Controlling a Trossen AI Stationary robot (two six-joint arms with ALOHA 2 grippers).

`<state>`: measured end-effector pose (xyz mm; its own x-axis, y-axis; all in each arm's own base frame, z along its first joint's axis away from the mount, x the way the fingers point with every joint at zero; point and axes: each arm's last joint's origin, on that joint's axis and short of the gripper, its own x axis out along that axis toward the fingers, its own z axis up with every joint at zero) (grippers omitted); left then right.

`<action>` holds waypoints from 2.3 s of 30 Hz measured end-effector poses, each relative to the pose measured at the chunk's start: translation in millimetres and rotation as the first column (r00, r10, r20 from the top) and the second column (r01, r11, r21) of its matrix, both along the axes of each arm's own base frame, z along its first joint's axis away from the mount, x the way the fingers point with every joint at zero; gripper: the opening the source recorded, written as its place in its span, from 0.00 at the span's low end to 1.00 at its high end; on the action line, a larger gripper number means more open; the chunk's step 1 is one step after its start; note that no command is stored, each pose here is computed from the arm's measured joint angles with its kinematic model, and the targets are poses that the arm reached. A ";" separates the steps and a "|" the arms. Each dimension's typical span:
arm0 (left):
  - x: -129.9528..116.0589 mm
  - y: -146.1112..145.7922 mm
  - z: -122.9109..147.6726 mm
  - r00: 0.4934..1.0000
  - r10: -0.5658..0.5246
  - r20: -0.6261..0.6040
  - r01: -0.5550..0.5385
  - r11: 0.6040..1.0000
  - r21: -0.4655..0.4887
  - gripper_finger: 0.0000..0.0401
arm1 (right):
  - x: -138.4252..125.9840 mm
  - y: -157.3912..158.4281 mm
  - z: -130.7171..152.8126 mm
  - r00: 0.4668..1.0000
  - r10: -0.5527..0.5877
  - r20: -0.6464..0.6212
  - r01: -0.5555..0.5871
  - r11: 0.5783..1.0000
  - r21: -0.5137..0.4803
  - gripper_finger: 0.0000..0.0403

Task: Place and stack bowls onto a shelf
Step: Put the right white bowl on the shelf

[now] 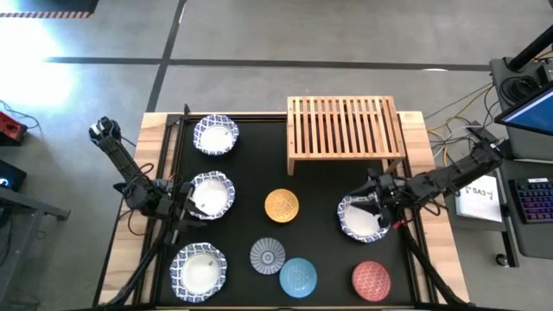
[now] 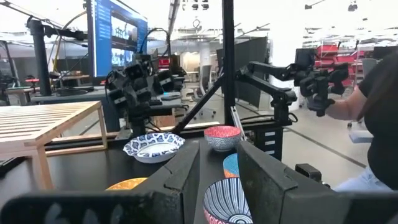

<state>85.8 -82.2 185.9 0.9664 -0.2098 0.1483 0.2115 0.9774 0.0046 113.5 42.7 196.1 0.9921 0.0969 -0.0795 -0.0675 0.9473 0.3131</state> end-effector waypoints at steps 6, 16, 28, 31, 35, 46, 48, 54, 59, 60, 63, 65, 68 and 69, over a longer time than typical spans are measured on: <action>0.0 0.0 0.3 1.000 0.000 0.002 0.000 1.000 -0.004 0.23 | 6.0 1.2 12.1 0.979 -0.072 -0.191 0.075 0.997 0.009 0.39; -0.2 0.2 2.1 1.000 -0.002 0.012 0.002 1.000 -0.030 0.23 | 14.5 4.0 24.4 0.865 -0.178 -0.469 0.245 0.966 0.085 0.39; 0.0 0.0 2.0 1.000 0.000 0.014 0.000 1.000 -0.018 0.23 | 43.9 17.7 47.7 0.821 -0.206 -0.533 0.320 0.939 0.130 0.39; -0.3 0.7 4.8 0.999 0.009 0.043 -0.009 1.000 0.000 0.23 | 50.5 21.0 49.2 0.777 -0.224 -0.589 0.354 0.928 0.114 0.39; -1.1 3.3 12.7 0.992 0.039 0.119 -0.042 0.999 0.024 0.23 | 54.3 23.0 47.5 0.663 -0.272 -0.697 0.462 0.882 0.095 0.39; -0.7 12.4 27.6 0.970 0.172 0.173 -0.158 0.983 -0.092 0.23 | 67.1 35.1 28.0 0.460 -0.157 -0.874 0.618 0.764 0.188 0.39; -0.4 15.1 32.4 0.954 0.264 0.139 -0.247 0.960 -0.130 0.23 | 70.2 37.5 25.0 0.433 -0.136 -0.891 0.658 0.723 0.210 0.39; -0.7 22.1 37.4 0.869 0.494 0.016 -0.484 0.856 -0.183 0.23 | 79.3 45.6 16.5 0.344 -0.046 -0.938 0.702 0.675 0.224 0.39; -1.1 23.2 46.7 0.850 0.527 0.015 -0.517 0.840 -0.165 0.23 | 90.5 52.4 11.4 0.290 -0.019 -0.957 0.714 0.670 0.203 0.39; -1.3 23.4 50.1 0.848 0.530 0.020 -0.521 0.839 -0.158 0.23 | 93.6 54.1 11.1 0.282 -0.014 -0.959 0.712 0.673 0.200 0.39; -1.9 24.1 62.1 0.842 0.539 0.035 -0.529 0.836 -0.143 0.23 | 103.2 58.8 10.2 0.267 -0.017 -0.963 0.691 0.700 0.180 0.39; -2.1 24.4 69.2 0.838 0.545 0.045 -0.536 0.835 -0.127 0.23 | 108.6 61.4 9.5 0.248 -0.028 -0.968 0.681 0.715 0.154 0.39; -2.0 24.2 75.4 0.834 0.549 0.052 -0.543 0.834 -0.097 0.23 | 113.7 63.7 6.1 0.186 -0.059 -0.981 0.672 0.736 0.083 0.39; -1.7 23.9 75.8 0.834 0.549 0.051 -0.544 0.834 -0.088 0.23 | 114.9 64.3 3.5 0.162 -0.071 -0.984 0.669 0.741 0.057 0.39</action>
